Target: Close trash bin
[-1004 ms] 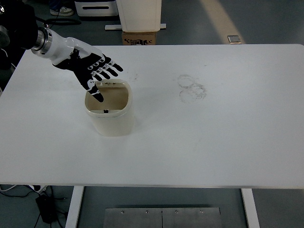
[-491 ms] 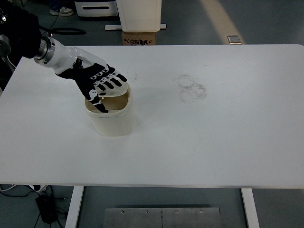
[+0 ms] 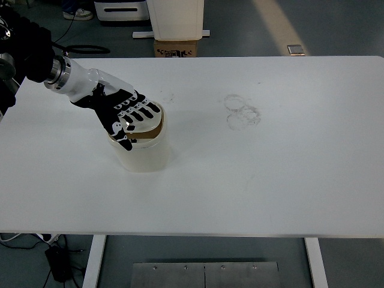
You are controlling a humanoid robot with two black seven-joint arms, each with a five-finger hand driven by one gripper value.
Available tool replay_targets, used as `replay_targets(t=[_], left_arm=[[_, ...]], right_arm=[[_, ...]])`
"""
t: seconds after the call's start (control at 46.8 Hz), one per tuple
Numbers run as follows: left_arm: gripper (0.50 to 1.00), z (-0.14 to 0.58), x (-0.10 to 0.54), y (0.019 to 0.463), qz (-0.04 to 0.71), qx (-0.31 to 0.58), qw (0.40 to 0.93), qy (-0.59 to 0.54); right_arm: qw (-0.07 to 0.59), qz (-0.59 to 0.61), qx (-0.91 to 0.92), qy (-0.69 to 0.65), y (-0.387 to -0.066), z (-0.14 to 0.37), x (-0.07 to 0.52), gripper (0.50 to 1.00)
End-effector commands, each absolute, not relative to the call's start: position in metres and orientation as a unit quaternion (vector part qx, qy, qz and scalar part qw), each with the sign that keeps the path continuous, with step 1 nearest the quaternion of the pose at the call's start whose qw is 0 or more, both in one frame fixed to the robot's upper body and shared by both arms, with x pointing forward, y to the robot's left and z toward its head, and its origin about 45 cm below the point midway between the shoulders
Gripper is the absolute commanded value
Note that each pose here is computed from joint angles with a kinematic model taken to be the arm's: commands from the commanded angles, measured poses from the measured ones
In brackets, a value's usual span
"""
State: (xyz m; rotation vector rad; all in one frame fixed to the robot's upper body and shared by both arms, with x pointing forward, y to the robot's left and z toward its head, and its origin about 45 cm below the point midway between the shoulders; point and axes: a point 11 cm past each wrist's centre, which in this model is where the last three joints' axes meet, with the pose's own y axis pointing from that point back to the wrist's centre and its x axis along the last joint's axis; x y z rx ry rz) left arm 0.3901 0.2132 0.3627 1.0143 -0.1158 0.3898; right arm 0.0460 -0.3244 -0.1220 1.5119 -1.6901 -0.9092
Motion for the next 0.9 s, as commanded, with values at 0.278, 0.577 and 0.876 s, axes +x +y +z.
replay_targets(t=[0.278, 0.577, 0.876], left_arm=[[1.000, 0.350, 0.388, 0.221, 0.186, 0.489, 0.851, -0.039], [1.000, 0.350, 0.388, 0.223, 0.189, 0.488, 0.851, -0.038], [1.000, 0.348, 0.387, 0.224, 0.188, 0.489, 0.851, -0.035]], right_arm=[[0.343, -0.350, 0.582, -0.649, -0.324, -0.122, 0.046, 0.991], [0.342, -0.350, 0.581, -0.650, -0.324, -0.122, 0.046, 0.991], [0.342, -0.349, 0.582, -0.650, -0.324, -0.122, 0.046, 0.991]])
